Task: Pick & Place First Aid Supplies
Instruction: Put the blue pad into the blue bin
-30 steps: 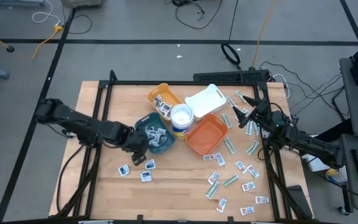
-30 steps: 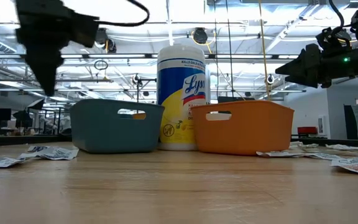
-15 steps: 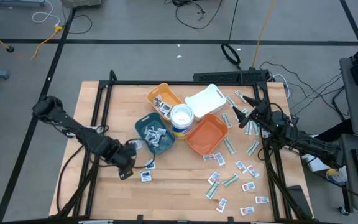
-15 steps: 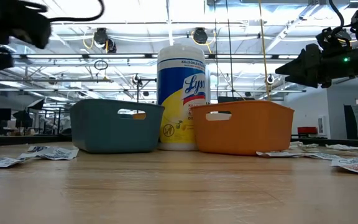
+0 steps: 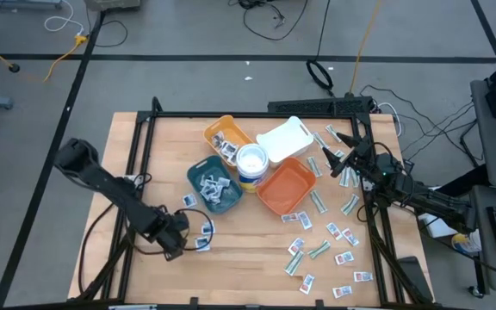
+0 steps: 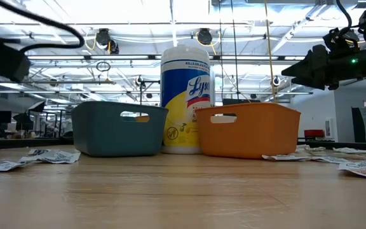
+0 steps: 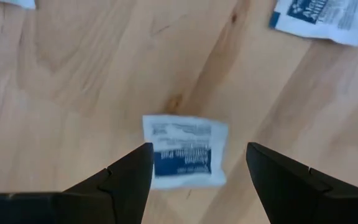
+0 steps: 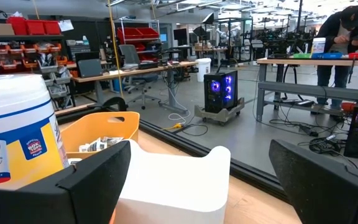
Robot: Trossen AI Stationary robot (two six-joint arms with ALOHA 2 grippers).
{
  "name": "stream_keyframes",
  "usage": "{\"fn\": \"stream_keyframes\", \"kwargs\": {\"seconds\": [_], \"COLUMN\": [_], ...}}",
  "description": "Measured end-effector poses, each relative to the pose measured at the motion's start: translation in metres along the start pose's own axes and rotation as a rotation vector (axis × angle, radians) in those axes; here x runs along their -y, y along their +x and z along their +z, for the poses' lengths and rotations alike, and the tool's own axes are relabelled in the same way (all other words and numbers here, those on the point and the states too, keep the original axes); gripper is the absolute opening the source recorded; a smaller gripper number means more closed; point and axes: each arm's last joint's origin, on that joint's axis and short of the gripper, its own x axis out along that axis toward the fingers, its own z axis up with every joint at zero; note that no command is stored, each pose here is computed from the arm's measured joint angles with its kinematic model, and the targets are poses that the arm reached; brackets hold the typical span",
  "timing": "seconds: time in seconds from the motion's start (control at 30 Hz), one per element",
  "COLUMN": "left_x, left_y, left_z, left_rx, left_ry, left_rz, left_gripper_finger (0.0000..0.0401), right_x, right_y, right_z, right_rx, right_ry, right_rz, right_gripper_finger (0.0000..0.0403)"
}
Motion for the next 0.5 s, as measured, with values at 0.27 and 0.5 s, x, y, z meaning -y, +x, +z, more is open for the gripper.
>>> {"fn": "stream_keyframes", "kwargs": {"seconds": [0.27, 0.5], "left_x": [0.000, -0.004], "left_y": [0.013, 0.017], "left_z": [-0.002, -0.008], "left_rx": [0.006, -0.010], "left_ry": [0.000, -0.034], "left_rz": [0.019, 0.035], "left_gripper_finger": [0.0226, 0.0091], "right_x": [0.000, 0.000], "right_y": [0.000, 0.000], "right_z": [0.000, 0.000], "right_rx": [0.000, 0.000], "right_ry": [0.000, 0.000], "right_rz": [0.000, 0.000], "right_gripper_finger": [0.0377, 0.0377]}}
